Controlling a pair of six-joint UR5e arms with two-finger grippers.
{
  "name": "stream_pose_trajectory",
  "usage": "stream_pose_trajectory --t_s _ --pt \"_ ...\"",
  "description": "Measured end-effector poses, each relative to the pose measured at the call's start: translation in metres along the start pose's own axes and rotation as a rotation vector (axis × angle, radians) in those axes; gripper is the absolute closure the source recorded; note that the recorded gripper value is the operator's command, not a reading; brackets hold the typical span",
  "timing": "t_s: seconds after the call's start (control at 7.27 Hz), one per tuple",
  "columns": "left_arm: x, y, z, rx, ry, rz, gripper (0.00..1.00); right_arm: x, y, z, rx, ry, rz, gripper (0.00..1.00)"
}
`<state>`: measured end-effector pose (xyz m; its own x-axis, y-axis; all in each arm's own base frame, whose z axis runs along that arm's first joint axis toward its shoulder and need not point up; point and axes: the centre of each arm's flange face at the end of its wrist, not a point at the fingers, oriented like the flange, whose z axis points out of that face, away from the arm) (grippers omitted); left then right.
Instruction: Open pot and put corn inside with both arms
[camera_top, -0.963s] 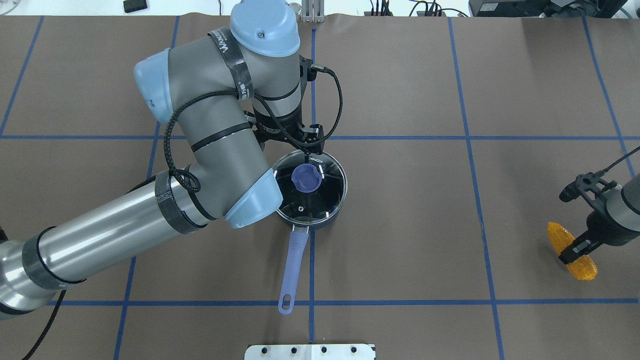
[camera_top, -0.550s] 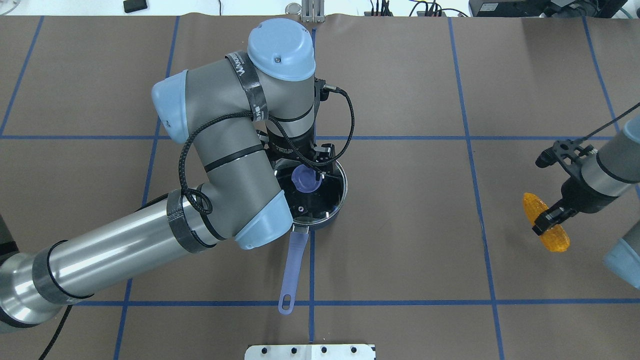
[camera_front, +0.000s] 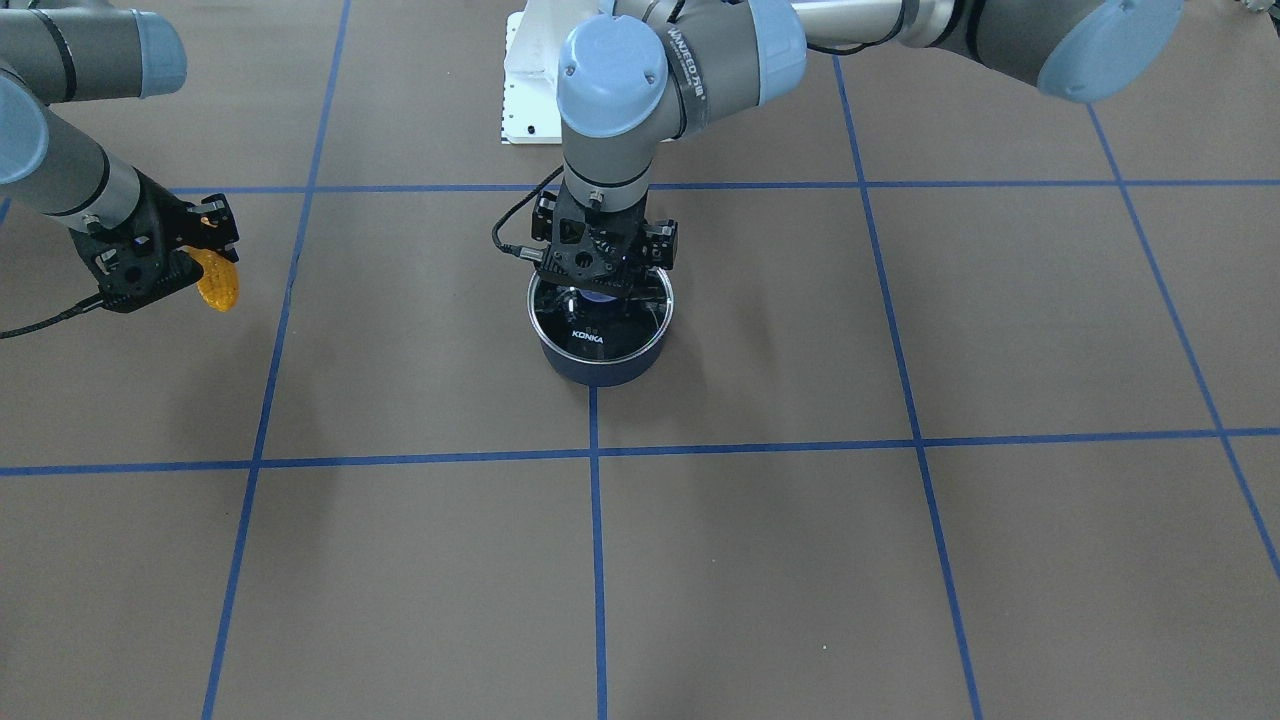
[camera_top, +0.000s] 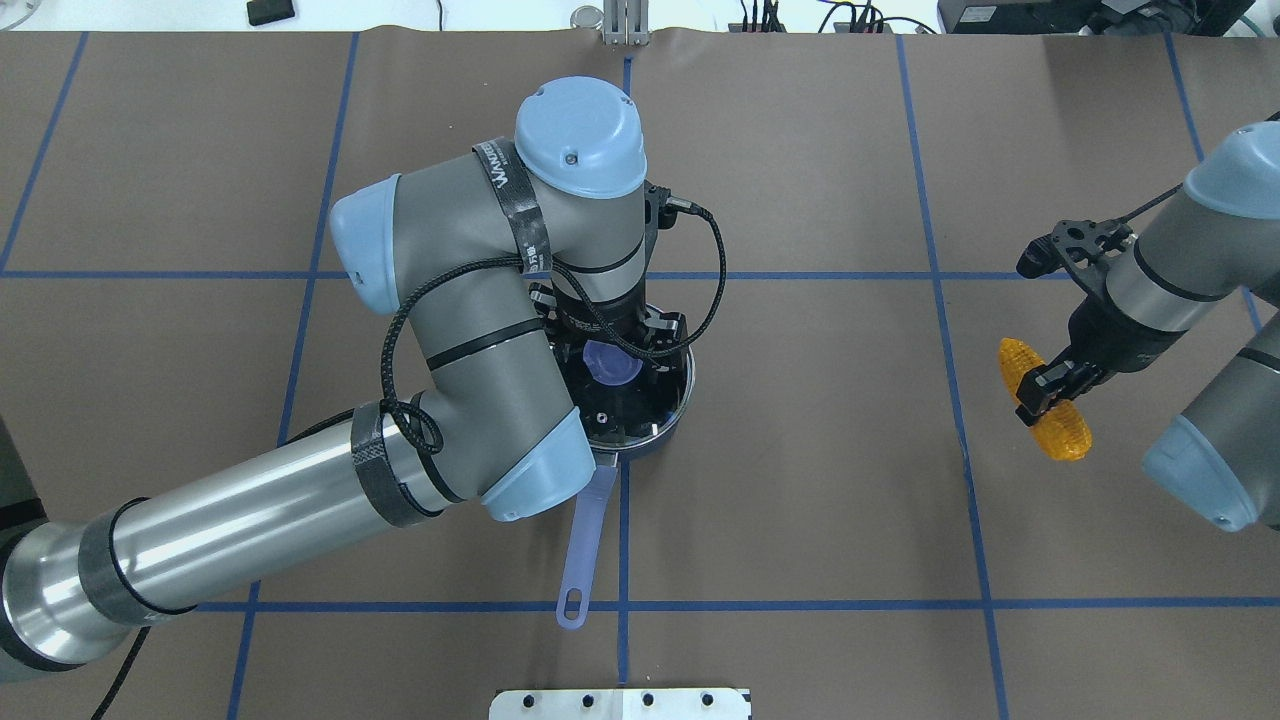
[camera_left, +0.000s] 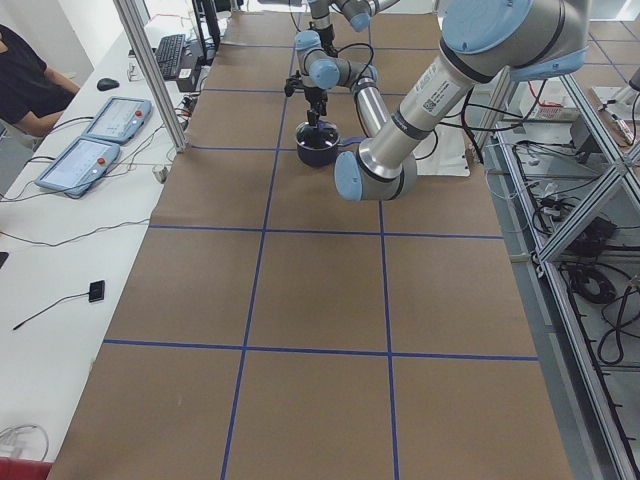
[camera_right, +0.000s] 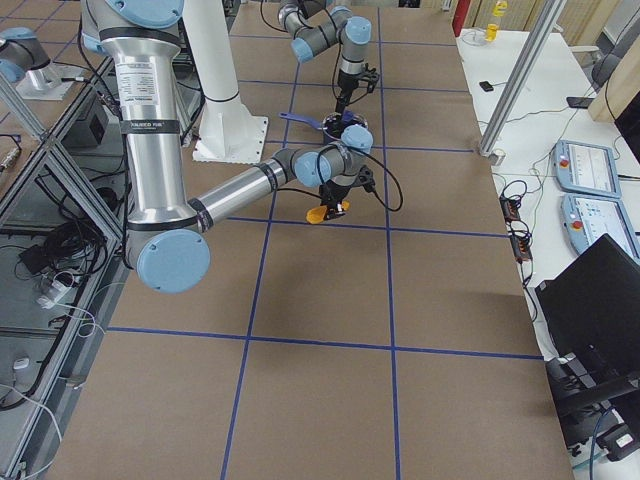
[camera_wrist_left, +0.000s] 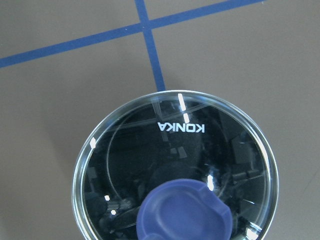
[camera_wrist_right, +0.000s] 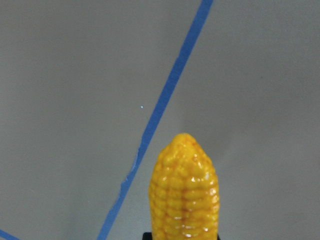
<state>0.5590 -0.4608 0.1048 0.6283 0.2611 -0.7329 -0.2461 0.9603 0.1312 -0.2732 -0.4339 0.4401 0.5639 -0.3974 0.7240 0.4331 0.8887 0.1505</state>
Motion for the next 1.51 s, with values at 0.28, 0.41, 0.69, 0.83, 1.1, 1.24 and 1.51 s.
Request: stream_pose_trajectory --t_s 0.28,0.41,0.69,0.83,1.1,1.24,1.51 --pt "-0.001 -0.006 0.010 0.006 0.008 0.004 0.13 -0.004 -0.001 -0.003 0.005 -0.002 -0.005 0.71" --pt "-0.001 -0.007 0.011 0.007 0.009 0.004 0.24 -0.006 -0.002 -0.005 0.007 -0.002 -0.007 0.70" --pt "-0.001 -0.008 0.012 0.009 0.010 0.006 0.31 -0.006 -0.003 -0.005 0.008 -0.002 -0.008 0.70" --pt "-0.002 -0.008 0.012 0.012 0.008 0.008 0.32 -0.007 -0.003 -0.006 0.010 -0.003 -0.010 0.70" --pt "-0.003 -0.010 0.008 0.022 0.006 0.012 0.32 -0.012 -0.005 -0.010 0.018 -0.007 -0.015 0.70" --pt "-0.005 -0.011 0.001 0.033 0.010 0.013 0.32 -0.018 -0.009 -0.013 0.026 -0.011 -0.020 0.70" --pt "-0.014 -0.016 -0.019 0.059 0.021 0.010 0.32 -0.039 -0.023 -0.027 0.037 -0.031 -0.031 0.70"
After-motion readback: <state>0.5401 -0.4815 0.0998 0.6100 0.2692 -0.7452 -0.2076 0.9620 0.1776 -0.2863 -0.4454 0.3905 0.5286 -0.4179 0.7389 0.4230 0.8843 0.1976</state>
